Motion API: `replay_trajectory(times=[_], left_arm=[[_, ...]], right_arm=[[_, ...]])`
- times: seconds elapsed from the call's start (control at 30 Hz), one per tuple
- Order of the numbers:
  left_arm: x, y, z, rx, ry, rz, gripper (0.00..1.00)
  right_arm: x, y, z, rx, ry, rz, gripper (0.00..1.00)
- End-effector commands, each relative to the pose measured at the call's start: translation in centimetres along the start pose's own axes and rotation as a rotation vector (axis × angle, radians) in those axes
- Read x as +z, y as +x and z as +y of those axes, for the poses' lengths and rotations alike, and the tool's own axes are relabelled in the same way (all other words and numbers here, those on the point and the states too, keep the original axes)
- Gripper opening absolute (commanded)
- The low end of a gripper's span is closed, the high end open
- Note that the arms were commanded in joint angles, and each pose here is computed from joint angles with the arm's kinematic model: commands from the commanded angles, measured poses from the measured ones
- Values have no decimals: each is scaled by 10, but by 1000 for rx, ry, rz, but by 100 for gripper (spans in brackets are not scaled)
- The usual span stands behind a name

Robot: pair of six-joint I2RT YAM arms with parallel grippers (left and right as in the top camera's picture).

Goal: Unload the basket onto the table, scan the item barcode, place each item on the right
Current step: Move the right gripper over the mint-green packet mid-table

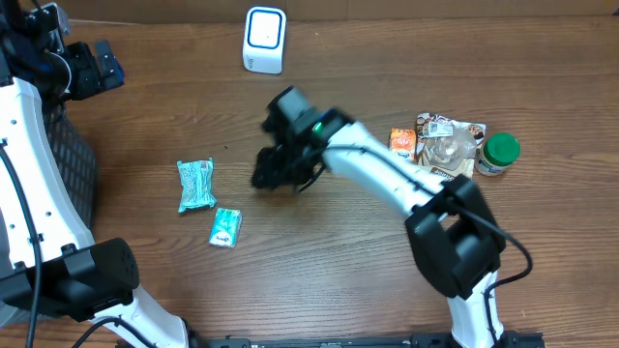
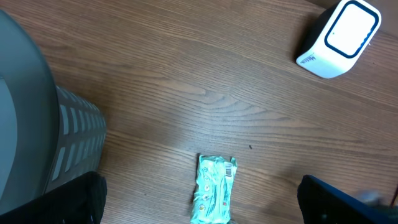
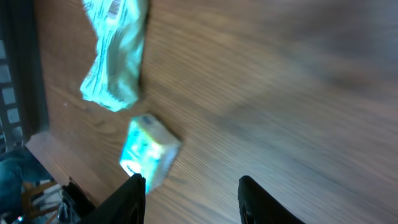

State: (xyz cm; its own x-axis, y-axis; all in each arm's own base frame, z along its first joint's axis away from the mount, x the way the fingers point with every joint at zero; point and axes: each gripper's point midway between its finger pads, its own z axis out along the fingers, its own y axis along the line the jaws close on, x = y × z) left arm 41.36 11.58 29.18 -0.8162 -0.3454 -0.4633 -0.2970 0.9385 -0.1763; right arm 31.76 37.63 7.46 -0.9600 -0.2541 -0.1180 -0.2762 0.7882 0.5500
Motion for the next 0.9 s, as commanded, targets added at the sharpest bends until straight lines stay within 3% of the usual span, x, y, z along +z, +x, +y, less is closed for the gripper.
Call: replay_trajectory(times=[0.0,0.3,0.5,0.63,0.73,0.87], left_arm=[[-1,-2,-3,-4,12,-8,100],[-1,-2,-3,-3,12,-8,100],[-1,-2,-3,-3,12,-8,100],[-1,-2,-3,-3,12,-8,100],[-1,-2,-3,-3,12,-8,100],[-1,-2,-3,-3,12,-8,100]], right_arm=[[22,16,12,60,5,-4,45],[67,38,28,-9,43,-18,43],[88,47,21,-8,60,16,24],[101,49,16,-1,52,35,20],[100,49,13,2,56,38,4],[82,36,8,-3,45,45,4]])
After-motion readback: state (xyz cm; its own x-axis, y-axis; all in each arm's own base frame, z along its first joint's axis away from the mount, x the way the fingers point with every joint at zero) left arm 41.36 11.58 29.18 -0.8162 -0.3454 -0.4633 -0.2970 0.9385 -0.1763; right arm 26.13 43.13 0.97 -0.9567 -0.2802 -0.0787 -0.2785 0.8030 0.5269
